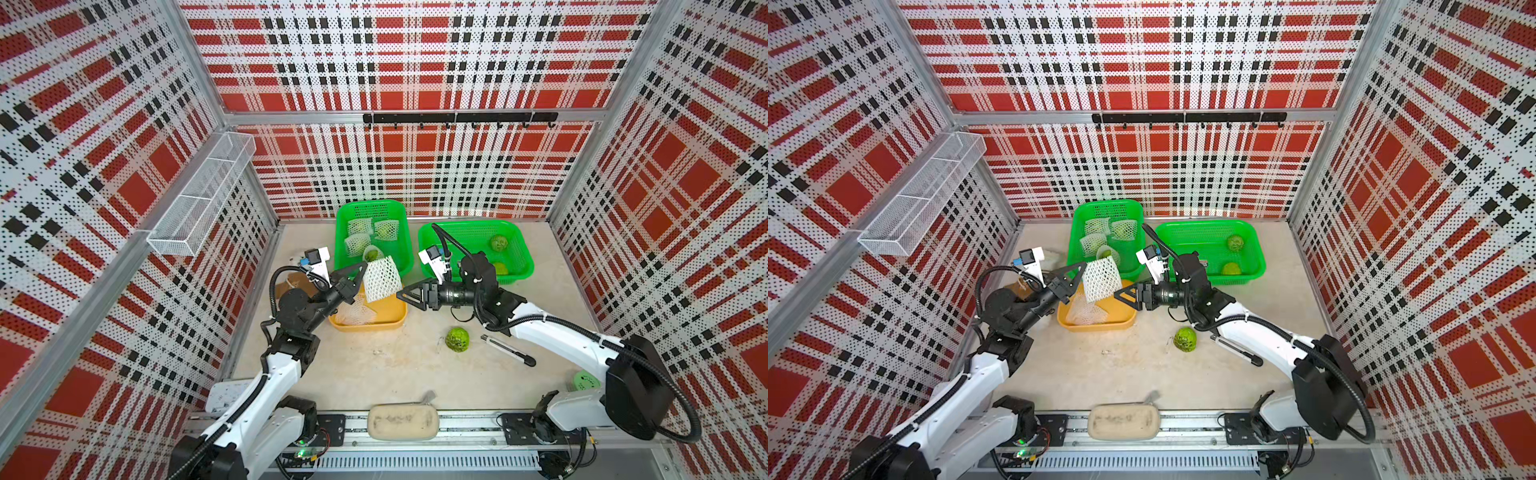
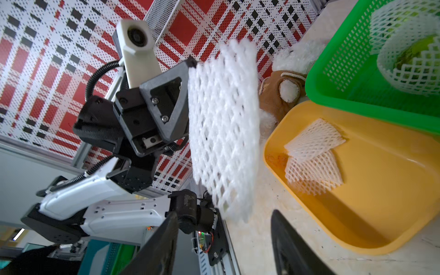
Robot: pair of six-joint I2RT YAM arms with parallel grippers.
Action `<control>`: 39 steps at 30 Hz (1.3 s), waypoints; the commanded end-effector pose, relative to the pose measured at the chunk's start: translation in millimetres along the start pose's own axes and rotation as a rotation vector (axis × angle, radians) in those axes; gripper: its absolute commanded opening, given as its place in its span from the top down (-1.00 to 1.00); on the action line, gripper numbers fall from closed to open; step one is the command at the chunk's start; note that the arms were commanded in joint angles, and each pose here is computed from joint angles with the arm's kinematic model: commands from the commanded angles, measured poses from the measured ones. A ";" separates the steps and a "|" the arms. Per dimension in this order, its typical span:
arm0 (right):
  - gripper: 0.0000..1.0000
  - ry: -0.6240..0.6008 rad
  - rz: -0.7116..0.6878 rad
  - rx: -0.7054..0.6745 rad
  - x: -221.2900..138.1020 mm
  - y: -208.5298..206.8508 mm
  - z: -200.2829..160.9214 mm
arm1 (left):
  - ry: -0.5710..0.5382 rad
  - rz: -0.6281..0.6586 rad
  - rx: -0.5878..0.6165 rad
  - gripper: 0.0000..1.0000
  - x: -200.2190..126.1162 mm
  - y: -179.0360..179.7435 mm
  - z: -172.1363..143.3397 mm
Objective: Sleeve custard apples in foam nets
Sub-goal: Open the foam net.
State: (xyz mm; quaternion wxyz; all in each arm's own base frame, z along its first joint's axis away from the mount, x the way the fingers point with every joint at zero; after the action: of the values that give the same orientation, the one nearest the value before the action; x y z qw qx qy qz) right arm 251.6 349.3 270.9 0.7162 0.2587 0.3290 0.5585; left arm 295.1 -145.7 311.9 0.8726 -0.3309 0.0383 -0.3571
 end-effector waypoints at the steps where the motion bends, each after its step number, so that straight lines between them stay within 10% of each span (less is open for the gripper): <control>1: 0.09 -0.075 0.070 -0.035 -0.8 18.3 22.9 | -0.045 -0.055 -0.026 1.00 -1.7 -8.9 8.6; 10: 0.60 -0.057 0.038 -0.053 -1.5 16.8 24.6 | -0.027 -0.121 -0.059 0.91 3.3 -13.0 3.6; 13: 0.69 -0.045 0.034 -0.065 -10.4 16.4 27.2 | 0.033 -0.160 -0.061 -0.05 7.8 -18.8 -1.9; 14: 0.72 -0.041 0.036 -0.071 -15.8 16.8 28.9 | 0.064 -0.168 -0.060 -0.91 9.1 -19.3 -4.3; 15: 0.75 -0.034 0.036 -0.077 -22.0 17.2 30.4 | 0.091 -0.176 -0.054 -0.99 9.8 -20.2 -5.7; 39: 0.72 0.442 0.198 -0.232 -104.7 96.3 -30.0 | 0.540 -0.503 0.109 -0.99 4.0 -109.4 -55.1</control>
State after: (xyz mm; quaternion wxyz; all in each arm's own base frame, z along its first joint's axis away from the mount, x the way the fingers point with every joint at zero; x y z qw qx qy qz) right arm 178.2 277.5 326.9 0.6212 0.0970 0.4084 0.6618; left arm 228.2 -226.4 336.4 0.7473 -0.2035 0.1595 -0.6121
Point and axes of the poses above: each gripper's point midway between its finger pads, its own x axis out along the fingers, its own y axis along the line the jaws close on, z = x × y, the point moved 1 cm from there along -x, back along the fingers, and after that the axes turned 1 degree about x, right-handed, at the moved point
